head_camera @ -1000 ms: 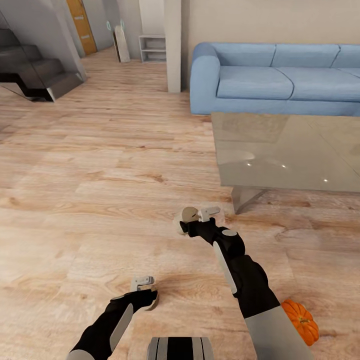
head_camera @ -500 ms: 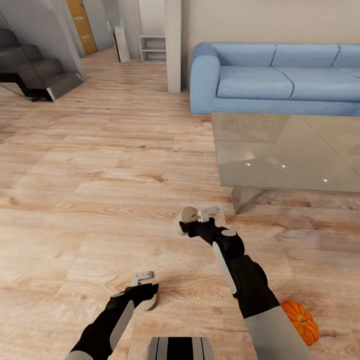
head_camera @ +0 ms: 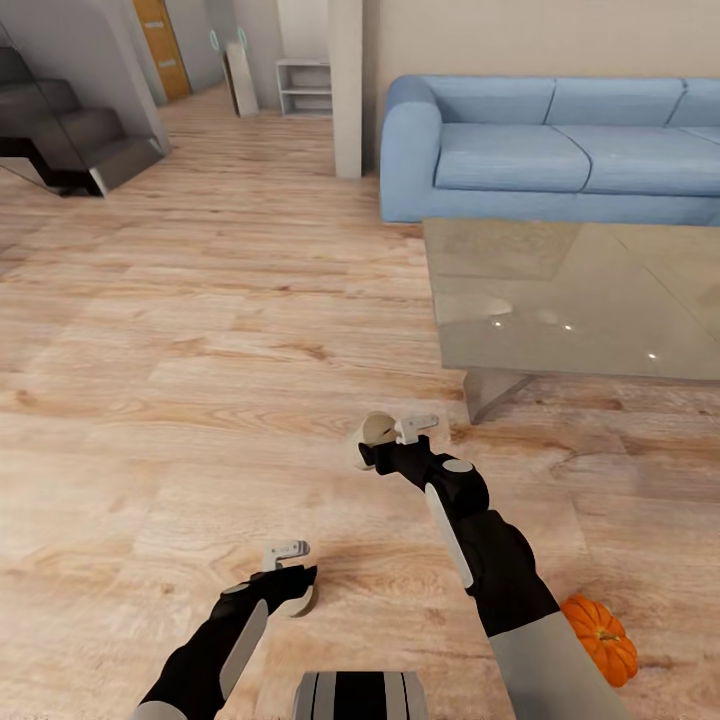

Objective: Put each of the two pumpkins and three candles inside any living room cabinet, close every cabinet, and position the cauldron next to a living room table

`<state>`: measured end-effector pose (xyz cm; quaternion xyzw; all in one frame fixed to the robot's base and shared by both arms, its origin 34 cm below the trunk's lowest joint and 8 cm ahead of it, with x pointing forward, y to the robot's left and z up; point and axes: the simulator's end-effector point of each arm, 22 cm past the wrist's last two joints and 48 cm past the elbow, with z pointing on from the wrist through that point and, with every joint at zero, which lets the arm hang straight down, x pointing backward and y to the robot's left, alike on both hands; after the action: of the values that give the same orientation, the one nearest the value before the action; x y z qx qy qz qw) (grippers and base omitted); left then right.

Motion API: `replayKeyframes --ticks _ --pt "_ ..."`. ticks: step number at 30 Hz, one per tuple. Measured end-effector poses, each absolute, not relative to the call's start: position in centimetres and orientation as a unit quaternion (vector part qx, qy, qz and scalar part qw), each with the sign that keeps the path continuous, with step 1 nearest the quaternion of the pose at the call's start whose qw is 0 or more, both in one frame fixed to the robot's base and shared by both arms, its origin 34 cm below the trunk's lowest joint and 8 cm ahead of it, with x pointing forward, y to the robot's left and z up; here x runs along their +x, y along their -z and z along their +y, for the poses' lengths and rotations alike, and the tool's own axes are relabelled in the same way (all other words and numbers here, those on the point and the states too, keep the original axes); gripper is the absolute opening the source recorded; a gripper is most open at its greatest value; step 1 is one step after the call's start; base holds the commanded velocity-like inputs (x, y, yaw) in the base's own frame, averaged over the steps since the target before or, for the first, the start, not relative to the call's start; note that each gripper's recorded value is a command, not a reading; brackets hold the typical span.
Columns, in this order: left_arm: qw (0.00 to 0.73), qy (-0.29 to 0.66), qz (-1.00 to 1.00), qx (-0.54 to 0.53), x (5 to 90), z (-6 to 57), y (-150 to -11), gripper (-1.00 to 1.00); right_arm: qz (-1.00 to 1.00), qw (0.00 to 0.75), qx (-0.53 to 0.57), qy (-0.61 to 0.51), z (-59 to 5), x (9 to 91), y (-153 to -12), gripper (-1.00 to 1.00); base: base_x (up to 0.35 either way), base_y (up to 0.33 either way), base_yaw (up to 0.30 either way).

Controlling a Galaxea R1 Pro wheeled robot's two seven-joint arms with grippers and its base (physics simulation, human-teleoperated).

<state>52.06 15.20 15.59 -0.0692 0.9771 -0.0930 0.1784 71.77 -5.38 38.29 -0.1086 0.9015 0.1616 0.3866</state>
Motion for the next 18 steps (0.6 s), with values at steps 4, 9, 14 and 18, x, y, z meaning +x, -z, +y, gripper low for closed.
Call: replayKeyframes --ticks 4,9,14,18 --pt "0.177 0.091 0.978 -0.07 51.9 15.5 -15.4 1.0 0.902 0.385 -0.108 -0.162 -5.4 71.7 -38.0 -1.0 0.0 0.0 0.0" --pt "0.171 0.089 0.979 -0.071 51.5 15.6 -14.8 1.0 0.905 0.379 -0.107 -0.163 -5.4 71.6 -37.2 -1.0 0.0 0.0 0.0" --pt "0.168 0.088 0.979 -0.071 51.4 15.6 -14.6 1.0 0.905 0.377 -0.107 -0.163 -5.4 71.5 -37.0 -1.0 0.0 0.0 0.0" --pt "0.161 0.087 0.98 -0.071 50.8 15.7 -13.9 1.0 0.908 0.37 -0.106 -0.164 -5.4 71.3 -35.9 -1.0 0.0 0.0 0.0"
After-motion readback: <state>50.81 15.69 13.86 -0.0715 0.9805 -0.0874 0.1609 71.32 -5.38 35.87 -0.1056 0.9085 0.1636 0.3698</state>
